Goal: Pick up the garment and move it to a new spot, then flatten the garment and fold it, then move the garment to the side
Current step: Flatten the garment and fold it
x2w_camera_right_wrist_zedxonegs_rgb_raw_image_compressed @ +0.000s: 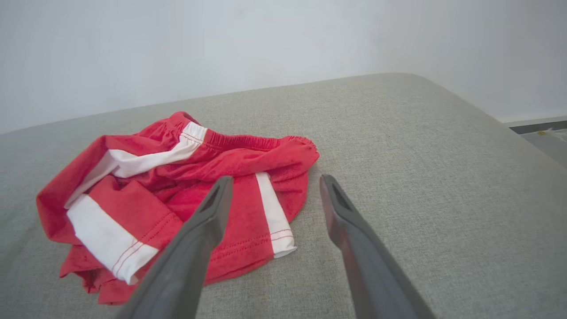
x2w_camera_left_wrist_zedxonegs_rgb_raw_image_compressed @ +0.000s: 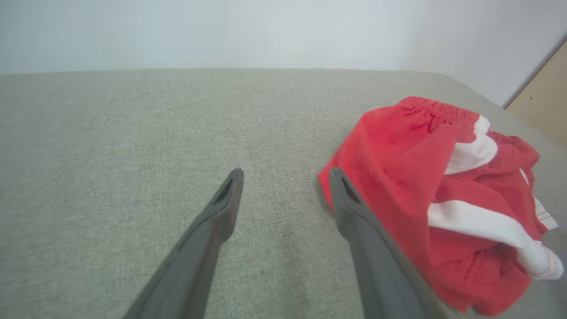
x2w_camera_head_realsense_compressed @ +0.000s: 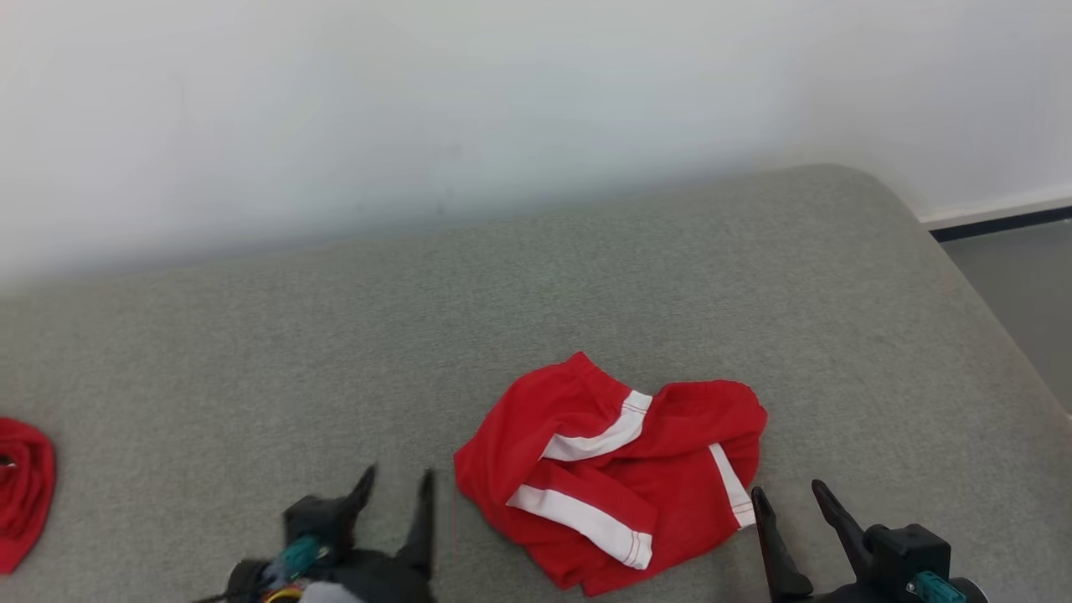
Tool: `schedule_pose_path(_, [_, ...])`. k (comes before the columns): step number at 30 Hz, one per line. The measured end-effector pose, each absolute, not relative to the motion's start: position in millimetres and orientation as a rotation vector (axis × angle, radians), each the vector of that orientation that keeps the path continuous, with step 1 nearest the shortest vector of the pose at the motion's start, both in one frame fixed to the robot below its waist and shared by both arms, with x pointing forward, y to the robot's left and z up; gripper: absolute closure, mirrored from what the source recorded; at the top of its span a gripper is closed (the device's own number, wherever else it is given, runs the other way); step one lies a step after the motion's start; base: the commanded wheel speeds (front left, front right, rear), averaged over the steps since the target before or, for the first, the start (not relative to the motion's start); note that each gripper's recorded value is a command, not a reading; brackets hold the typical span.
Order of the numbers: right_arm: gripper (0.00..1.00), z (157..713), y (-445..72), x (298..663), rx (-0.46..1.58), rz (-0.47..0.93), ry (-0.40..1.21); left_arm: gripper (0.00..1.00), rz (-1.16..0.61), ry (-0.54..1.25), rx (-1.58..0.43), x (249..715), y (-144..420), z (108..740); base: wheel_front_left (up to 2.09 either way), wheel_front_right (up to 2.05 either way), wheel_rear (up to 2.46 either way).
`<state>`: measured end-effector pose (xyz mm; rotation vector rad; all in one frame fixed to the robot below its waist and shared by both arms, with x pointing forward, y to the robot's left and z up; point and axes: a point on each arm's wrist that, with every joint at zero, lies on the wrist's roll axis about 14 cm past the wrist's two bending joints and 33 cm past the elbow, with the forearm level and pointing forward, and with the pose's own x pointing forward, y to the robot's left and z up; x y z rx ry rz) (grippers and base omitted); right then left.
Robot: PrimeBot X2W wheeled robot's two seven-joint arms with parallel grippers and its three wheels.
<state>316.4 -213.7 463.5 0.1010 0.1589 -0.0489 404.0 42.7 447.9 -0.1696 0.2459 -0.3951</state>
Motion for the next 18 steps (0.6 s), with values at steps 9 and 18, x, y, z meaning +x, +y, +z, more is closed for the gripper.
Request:
schedule_pose_path(9, [0.00,464.2,-201.9,319.0,0.106,-0.016,0.161,0.00,-0.747,0.176,-0.043,398.6,-48.9,495.8,0.00,0.00,0.00])
schedule_pose_path(18, [0.00,461.6,-228.5,298.4,0.122,-0.120,0.162,0.00,-0.906,0.259,0.100,406.7,-110.2,484.1,0.00,0.00,0.00])
